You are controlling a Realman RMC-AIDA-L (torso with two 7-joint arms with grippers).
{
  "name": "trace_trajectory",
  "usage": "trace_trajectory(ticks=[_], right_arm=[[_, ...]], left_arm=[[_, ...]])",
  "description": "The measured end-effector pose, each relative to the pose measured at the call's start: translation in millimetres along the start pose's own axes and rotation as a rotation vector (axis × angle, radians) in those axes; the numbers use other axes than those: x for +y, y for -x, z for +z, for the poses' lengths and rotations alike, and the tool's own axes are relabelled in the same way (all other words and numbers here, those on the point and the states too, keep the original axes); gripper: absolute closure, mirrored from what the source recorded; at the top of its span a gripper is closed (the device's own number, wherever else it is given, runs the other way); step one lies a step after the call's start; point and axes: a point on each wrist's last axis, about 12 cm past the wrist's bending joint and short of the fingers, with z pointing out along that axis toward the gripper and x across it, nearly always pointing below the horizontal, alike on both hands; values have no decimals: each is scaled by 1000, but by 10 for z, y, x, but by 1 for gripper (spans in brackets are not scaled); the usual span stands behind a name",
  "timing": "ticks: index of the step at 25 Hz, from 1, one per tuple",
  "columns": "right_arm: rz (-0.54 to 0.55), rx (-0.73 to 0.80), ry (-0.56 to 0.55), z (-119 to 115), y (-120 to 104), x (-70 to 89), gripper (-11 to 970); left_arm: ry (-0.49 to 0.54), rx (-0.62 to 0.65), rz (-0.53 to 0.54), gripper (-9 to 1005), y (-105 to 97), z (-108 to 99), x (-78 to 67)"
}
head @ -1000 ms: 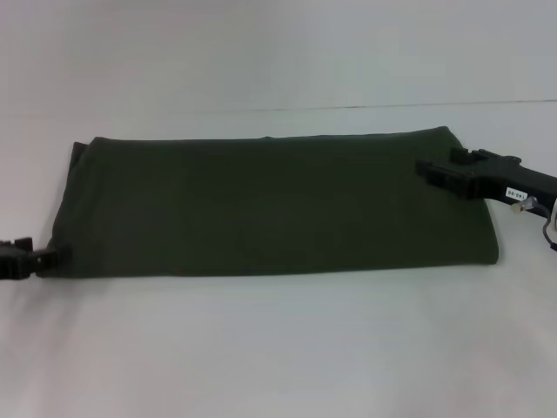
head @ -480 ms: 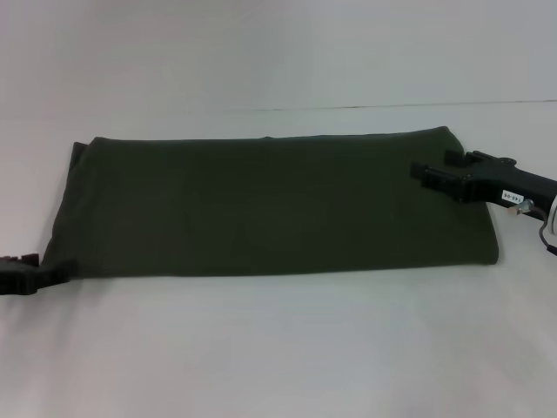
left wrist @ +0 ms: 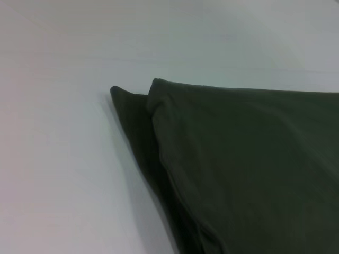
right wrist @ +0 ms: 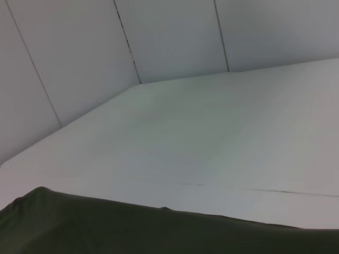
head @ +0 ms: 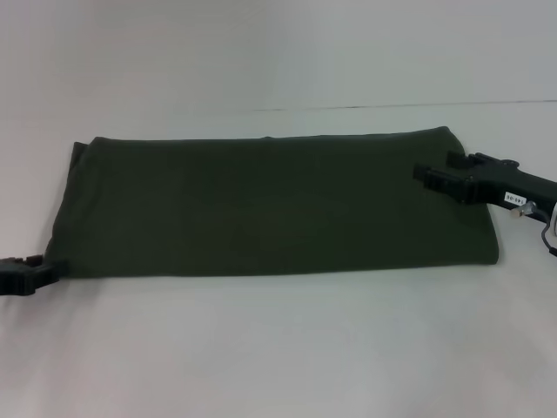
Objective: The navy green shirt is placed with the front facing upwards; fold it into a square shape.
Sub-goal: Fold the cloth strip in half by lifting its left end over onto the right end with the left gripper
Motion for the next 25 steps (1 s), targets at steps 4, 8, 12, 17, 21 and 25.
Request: trace_trajectory(ticks=[4,8,12,17,21,25], right_arm=[[8,2,-2,-15,-18,-5,190],[12,3,-2,-30,-35,-6,191],[19,-2,5,-92,-66,-15,190],[52,-36,-6,-345,-142,-109,188],[70,-27,-38,-632,-279,-209,187],[94,-2,-80,-852,-475,-255,185]], left_arm=[[-6,3,16,531,-6,10,-15],[-11,2,24,749,1,18,-26],[-14,3,27,919,7,24,-33],[-25,0,40,948,26,32,-49],[-28,-7,39,971,38,33,-52],[-32,-12,36,979,40,39,-62]])
